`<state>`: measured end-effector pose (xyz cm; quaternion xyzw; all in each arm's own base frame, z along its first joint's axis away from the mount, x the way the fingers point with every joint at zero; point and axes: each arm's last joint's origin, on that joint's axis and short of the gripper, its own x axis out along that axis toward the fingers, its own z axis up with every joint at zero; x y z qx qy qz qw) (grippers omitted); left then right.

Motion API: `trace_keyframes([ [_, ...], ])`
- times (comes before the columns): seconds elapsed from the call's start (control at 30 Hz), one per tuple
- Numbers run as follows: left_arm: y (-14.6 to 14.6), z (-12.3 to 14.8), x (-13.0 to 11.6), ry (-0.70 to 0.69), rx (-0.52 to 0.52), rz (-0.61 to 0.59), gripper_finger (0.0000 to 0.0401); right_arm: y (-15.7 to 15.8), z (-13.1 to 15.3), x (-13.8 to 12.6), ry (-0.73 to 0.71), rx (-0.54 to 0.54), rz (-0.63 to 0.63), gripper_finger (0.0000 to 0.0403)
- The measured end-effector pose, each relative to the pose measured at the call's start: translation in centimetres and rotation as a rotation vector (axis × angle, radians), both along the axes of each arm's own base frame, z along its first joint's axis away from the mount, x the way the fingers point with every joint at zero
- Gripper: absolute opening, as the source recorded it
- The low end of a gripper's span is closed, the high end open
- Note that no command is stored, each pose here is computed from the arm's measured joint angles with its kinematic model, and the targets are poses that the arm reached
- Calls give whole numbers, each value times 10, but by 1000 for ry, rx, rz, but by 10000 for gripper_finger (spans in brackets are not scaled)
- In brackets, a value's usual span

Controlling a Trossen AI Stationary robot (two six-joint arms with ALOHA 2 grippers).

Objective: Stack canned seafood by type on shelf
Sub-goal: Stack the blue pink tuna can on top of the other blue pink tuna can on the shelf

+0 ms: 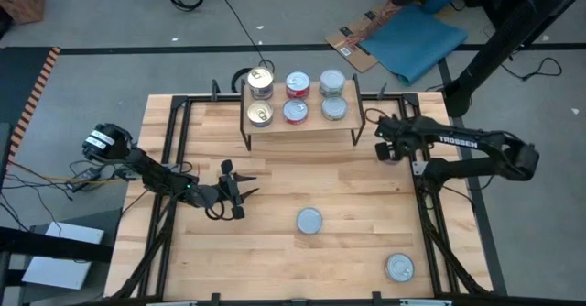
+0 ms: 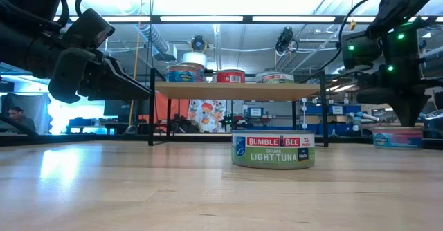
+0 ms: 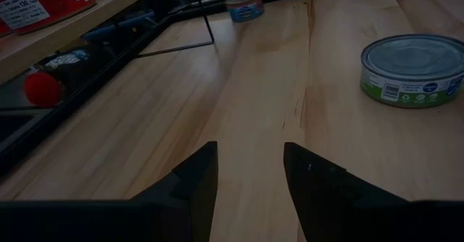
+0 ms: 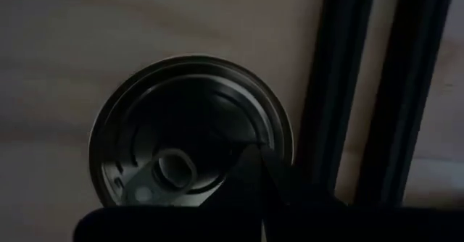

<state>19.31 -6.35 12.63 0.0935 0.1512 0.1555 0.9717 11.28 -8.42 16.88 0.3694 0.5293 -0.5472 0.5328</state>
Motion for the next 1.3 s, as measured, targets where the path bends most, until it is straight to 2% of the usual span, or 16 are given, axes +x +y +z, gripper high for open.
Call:
trace_keyframes([
  [0.17,0,0,0,0,0,0,163,21,0,7,10,60,61,0],
  [0.4,0,0,0,0,0,0,163,54,3,26,-78,87,190,0],
  [0.53,0,0,0,0,0,0,163,70,5,39,-198,113,253,0],
  [0.9,0,1,0,-13,-6,0,163,105,3,82,-531,101,448,0],
  [1.03,0,1,0,-14,-6,0,163,120,-4,102,-618,149,580,0],
  [1.17,0,1,0,-14,-6,0,163,137,5,120,-605,113,724,7],
  [1.3,0,1,0,-13,-6,0,163,153,21,137,-550,60,831,38],
])
